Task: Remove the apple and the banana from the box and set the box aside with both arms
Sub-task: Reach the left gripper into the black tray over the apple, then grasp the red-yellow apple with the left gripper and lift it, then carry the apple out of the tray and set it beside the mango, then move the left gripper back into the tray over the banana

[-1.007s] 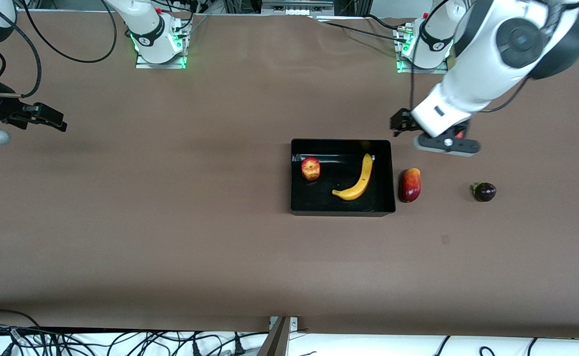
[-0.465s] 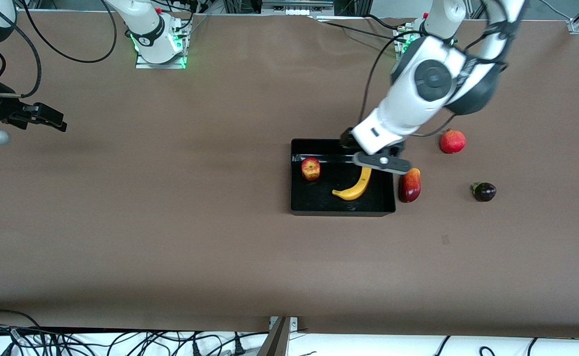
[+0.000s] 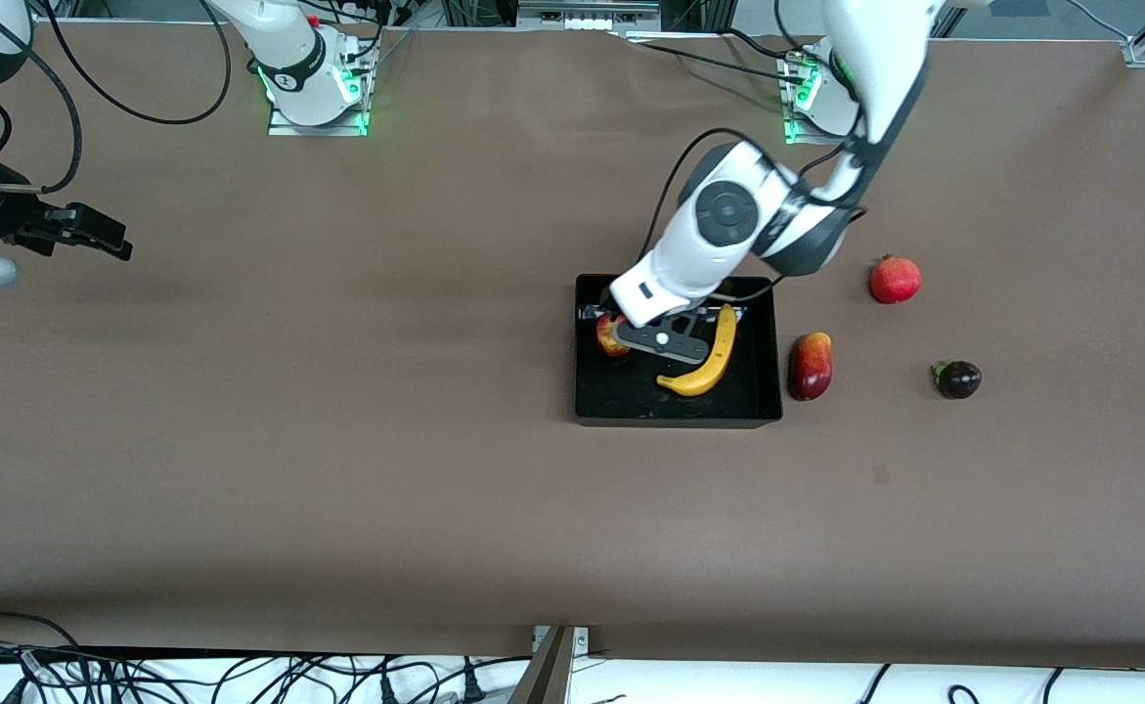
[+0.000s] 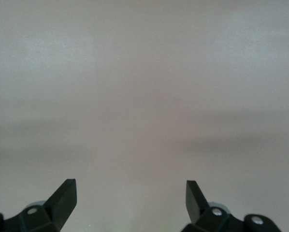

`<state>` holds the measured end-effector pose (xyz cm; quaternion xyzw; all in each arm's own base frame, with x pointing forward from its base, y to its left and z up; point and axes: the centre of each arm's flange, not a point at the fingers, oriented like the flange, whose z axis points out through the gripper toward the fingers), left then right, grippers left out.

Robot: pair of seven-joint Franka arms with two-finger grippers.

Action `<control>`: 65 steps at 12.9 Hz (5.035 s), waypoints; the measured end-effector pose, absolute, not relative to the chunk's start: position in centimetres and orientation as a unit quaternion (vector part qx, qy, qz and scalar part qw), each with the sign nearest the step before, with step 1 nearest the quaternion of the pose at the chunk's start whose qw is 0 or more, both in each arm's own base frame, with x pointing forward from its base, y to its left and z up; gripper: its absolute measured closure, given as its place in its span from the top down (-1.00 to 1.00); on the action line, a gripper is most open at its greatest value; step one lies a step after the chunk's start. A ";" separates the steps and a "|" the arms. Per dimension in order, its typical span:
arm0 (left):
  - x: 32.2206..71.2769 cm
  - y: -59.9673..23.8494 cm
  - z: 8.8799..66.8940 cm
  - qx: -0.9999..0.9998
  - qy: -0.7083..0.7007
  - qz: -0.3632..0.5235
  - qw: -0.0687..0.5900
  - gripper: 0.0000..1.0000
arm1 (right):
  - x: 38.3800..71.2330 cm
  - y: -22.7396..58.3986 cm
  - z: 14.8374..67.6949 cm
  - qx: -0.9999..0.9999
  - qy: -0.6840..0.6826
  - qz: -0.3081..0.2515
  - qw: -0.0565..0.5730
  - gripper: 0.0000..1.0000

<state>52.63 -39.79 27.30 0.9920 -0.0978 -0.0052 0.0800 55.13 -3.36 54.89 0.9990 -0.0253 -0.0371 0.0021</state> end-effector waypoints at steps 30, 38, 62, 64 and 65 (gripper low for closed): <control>55.6 -30.2 36.0 0.982 -0.190 -0.002 0.013 0.33 | 55.1 -3.4 54.9 0.999 -0.025 -0.037 0.002 1.00; 50.1 -9.4 30.6 0.962 -0.257 -0.092 -0.010 0.33 | 55.1 -3.3 54.9 0.999 -0.025 -0.037 0.002 1.00; 50.5 -25.9 35.0 0.974 -0.214 -0.029 0.061 1.00 | 55.2 -3.3 55.0 0.999 -0.025 -0.036 0.002 1.00; 50.5 -28.1 31.1 0.971 -0.232 -0.021 0.063 1.00 | 55.2 -3.2 55.1 0.999 -0.024 -0.035 0.002 1.00; 50.5 -28.5 29.1 0.968 -0.245 -0.022 0.056 1.00 | 55.2 -3.1 55.1 0.999 -0.023 -0.035 0.002 1.00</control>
